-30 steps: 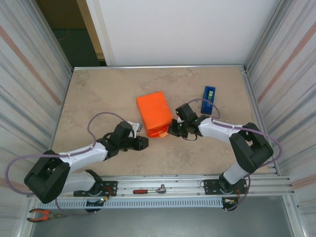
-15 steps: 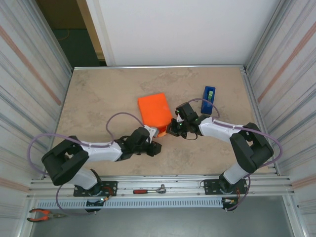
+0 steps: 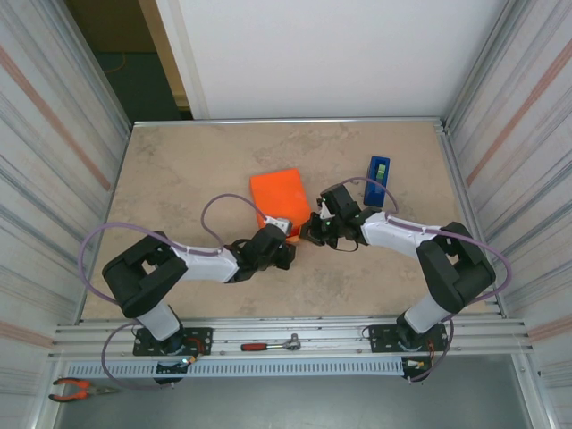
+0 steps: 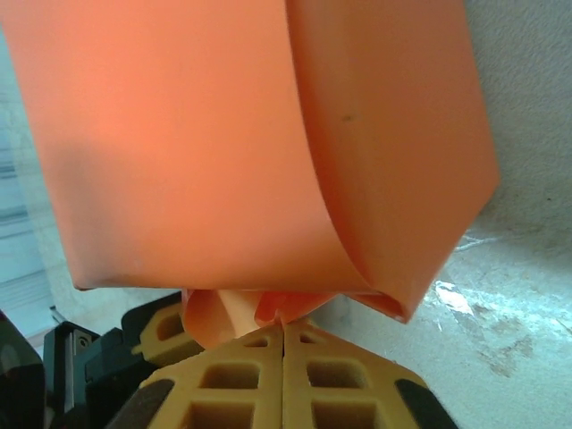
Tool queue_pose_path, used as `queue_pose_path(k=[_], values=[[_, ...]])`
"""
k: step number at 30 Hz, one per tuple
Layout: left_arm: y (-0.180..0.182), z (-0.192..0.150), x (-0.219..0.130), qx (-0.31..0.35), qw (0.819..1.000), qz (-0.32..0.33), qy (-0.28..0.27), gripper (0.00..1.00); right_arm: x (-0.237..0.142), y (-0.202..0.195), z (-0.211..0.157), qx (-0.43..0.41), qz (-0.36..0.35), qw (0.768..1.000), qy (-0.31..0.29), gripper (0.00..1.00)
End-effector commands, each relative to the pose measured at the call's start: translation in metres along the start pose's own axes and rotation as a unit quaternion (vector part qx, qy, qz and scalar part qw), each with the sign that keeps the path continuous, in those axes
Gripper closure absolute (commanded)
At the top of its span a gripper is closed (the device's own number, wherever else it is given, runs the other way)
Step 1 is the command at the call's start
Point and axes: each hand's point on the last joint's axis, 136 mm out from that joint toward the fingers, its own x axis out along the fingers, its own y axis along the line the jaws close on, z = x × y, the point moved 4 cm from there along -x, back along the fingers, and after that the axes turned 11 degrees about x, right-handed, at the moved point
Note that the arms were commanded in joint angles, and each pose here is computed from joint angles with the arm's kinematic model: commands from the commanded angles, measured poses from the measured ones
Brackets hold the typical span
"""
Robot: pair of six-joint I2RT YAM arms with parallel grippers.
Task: Wrap the gift box in paper
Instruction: Fifth fold the wrapping paper around the gift box.
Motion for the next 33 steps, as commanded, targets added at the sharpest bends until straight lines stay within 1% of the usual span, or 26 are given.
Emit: queue_pose_path(k=[1, 2, 3, 6, 8, 11, 15, 16, 20, 27, 30, 33], values=[[0.007, 0.018, -0.001, 0.000, 0.999, 0.044, -0.030, 0.80, -0.009, -0.005, -0.005, 0.002, 0.014, 1.000, 0.011, 0.64], [0.007, 0.020, -0.001, 0.000, 0.998, 0.044, -0.033, 0.80, -0.013, -0.010, -0.005, 0.004, 0.013, 1.000, 0.007, 0.60], [0.007, 0.022, 0.000, 0.000, 0.998, 0.044, -0.033, 0.80, -0.017, -0.015, -0.003, 0.007, 0.013, 1.000, 0.002, 0.58], [0.007, 0.026, 0.000, -0.001, 0.998, 0.045, -0.034, 0.80, -0.027, -0.028, 0.003, 0.019, 0.020, 1.000, -0.010, 0.59], [0.008, 0.028, -0.002, -0.004, 0.998, 0.047, -0.036, 0.80, -0.030, -0.034, 0.005, 0.017, 0.019, 1.000, -0.016, 0.64], [0.010, 0.032, -0.005, -0.005, 0.998, 0.051, -0.041, 0.79, -0.025, -0.037, 0.003, 0.009, 0.023, 1.000, -0.015, 0.78], [0.012, 0.034, -0.007, -0.005, 0.998, 0.057, -0.041, 0.79, -0.008, -0.038, -0.001, -0.002, 0.032, 0.999, -0.007, 0.99], [0.013, 0.034, -0.007, -0.005, 0.998, 0.057, -0.041, 0.79, -0.002, -0.038, -0.002, -0.006, 0.034, 0.999, -0.005, 1.00], [0.013, 0.034, -0.007, -0.004, 0.998, 0.057, -0.036, 0.79, 0.017, -0.034, -0.006, -0.018, 0.040, 0.999, -0.004, 1.00], [0.012, 0.036, -0.007, -0.006, 0.998, 0.054, -0.036, 0.79, 0.044, -0.027, -0.001, -0.024, 0.053, 0.998, -0.037, 1.00], [0.008, 0.041, -0.012, -0.003, 0.998, 0.044, -0.041, 0.80, 0.046, -0.022, 0.007, -0.026, 0.059, 0.996, -0.054, 1.00], [0.007, 0.051, -0.028, 0.003, 0.998, 0.033, -0.052, 0.79, 0.044, -0.013, 0.014, -0.028, 0.067, 0.996, -0.056, 1.00]])
